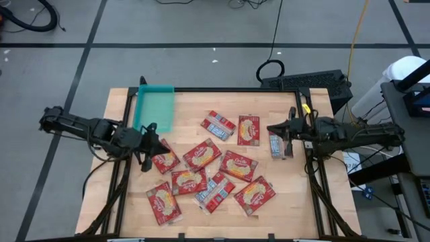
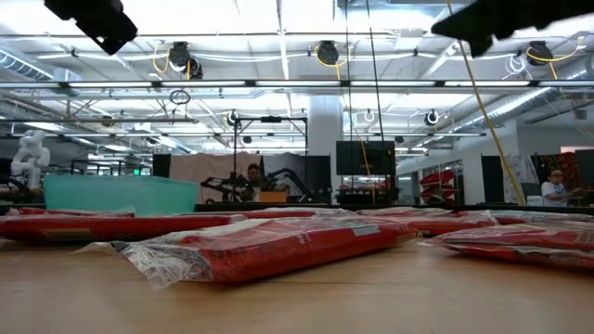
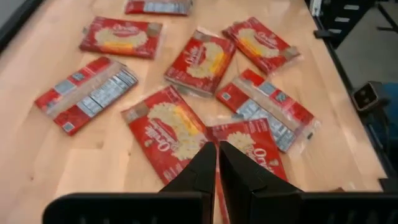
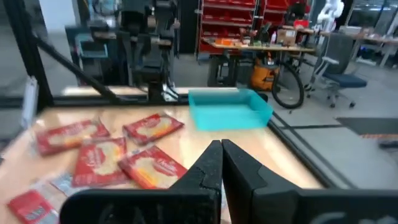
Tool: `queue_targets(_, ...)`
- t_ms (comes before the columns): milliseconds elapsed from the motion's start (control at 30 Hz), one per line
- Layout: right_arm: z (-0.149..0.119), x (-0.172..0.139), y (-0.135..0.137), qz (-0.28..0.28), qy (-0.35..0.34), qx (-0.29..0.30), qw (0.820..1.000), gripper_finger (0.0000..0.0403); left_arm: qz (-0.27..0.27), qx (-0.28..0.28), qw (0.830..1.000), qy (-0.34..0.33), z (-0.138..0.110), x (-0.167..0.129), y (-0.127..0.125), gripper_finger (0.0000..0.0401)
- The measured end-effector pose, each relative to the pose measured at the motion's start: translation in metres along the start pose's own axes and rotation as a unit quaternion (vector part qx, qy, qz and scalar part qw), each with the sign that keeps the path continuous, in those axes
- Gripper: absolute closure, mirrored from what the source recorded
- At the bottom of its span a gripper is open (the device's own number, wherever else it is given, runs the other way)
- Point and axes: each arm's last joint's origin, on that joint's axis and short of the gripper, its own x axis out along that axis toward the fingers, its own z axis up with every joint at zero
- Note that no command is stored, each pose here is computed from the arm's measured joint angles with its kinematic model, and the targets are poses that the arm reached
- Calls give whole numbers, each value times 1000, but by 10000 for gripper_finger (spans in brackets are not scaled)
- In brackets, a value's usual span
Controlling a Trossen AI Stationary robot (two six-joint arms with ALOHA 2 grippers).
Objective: Sort popcorn bags into baskets
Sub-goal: Put the popcorn bag into the blue bin
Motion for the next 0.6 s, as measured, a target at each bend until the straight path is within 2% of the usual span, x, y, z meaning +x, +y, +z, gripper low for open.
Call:
queue_targets(100,11,19,4,0,29,-39,999,403,-4,-20,1000,22,-3,4,-4,377)
queue_targets(233,13,47,6,-9,77,-46,996,403,-14,-24,998,50,-7,12,-13,377)
queue_targets(467,-17,89,11,19,171,-40,984,403,-42,-13,990,131,-18,35,-34,370)
queue_targets(600,-31,107,11,15,193,-47,980,403,-35,-5,984,175,-26,51,-46,329)
